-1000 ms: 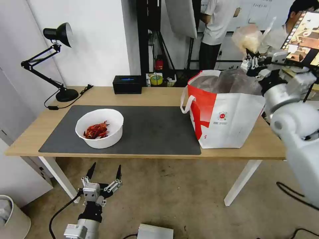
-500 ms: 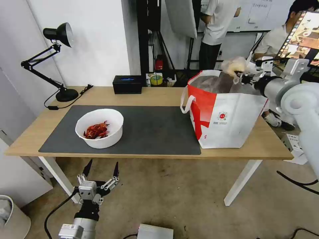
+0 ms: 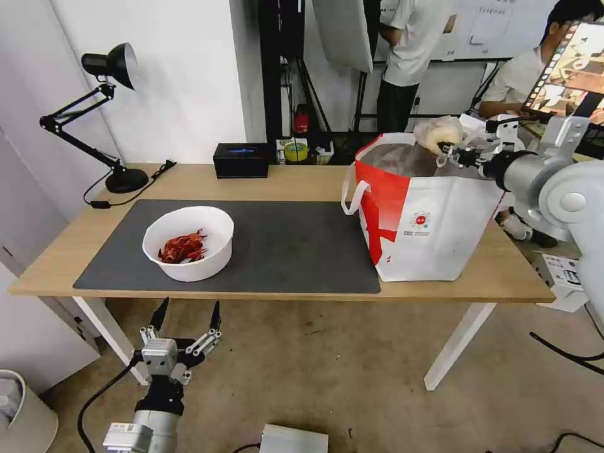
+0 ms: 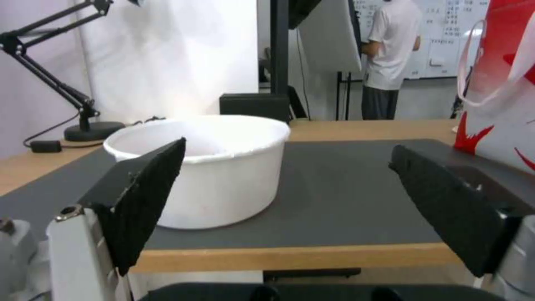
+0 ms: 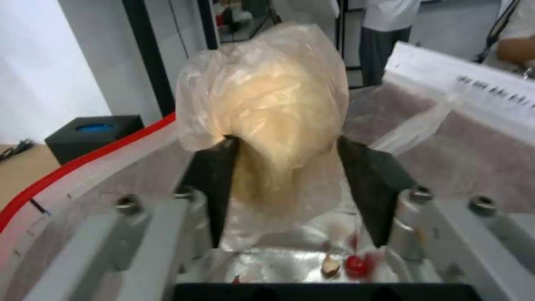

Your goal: Pick up the trash from the table and place it into the takeout bag.

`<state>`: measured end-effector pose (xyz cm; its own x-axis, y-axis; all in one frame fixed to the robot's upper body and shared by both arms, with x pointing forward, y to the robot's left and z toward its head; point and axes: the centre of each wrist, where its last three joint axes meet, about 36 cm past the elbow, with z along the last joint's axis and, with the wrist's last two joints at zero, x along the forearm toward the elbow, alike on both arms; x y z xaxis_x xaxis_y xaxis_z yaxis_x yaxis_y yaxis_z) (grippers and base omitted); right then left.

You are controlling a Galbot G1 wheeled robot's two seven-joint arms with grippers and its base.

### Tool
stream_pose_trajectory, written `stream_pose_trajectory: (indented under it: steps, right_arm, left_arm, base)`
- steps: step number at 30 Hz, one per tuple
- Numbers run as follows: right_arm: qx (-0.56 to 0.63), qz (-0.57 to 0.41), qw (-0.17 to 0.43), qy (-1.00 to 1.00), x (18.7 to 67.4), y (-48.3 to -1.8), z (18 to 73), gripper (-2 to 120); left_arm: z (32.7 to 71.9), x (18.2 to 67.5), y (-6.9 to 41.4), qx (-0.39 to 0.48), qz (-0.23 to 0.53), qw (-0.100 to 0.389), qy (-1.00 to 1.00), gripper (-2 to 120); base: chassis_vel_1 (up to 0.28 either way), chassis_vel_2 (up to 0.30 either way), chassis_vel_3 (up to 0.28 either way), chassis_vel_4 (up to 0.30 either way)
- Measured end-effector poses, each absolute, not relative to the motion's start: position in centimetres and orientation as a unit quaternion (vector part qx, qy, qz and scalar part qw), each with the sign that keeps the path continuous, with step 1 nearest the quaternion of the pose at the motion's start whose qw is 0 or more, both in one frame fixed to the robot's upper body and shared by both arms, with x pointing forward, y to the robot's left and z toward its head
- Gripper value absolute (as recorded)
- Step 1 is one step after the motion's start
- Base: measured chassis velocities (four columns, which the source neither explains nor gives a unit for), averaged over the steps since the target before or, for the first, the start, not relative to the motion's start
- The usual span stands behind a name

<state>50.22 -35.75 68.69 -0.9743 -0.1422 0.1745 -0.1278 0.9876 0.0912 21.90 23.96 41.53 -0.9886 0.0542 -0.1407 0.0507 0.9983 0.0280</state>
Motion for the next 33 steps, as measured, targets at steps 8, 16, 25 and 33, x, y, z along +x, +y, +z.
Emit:
stream_pose_trajectory:
  steps: [8, 16, 25, 33]
  right_arm:
    - [0.062, -0.035, 0.096, -0.993, 50.1, -36.1, 68.2, 82]
    - [0.075, -0.056, 0.038, -0.995, 49.8, -35.2, 66.7, 100]
    - [0.147, -0.053, -0.139, -0.978, 48.0, -33.8, 62.8, 100]
    - [0.184, -0.056, -0.213, -0.958, 45.4, -30.8, 60.9, 100]
  left_arm:
    - [42.3, 21.7, 24.1, 0.025, 0.016, 0.076, 0.997, 100]
    - [42.6, 21.2, 24.1, 0.024, 0.018, 0.075, 0.997, 100]
    - [42.2, 21.7, 24.1, 0.024, 0.016, 0.075, 0.997, 100]
    - [42.0, 22.7, 24.2, 0.022, 0.009, 0.07, 0.997, 100]
  base:
    - [0.0, 0.0, 0.0, 0.0]
    - [0.0, 0.0, 0.0, 0.0]
    - [0.0, 0.0, 0.0, 0.0]
    - [0.0, 0.0, 0.0, 0.0]
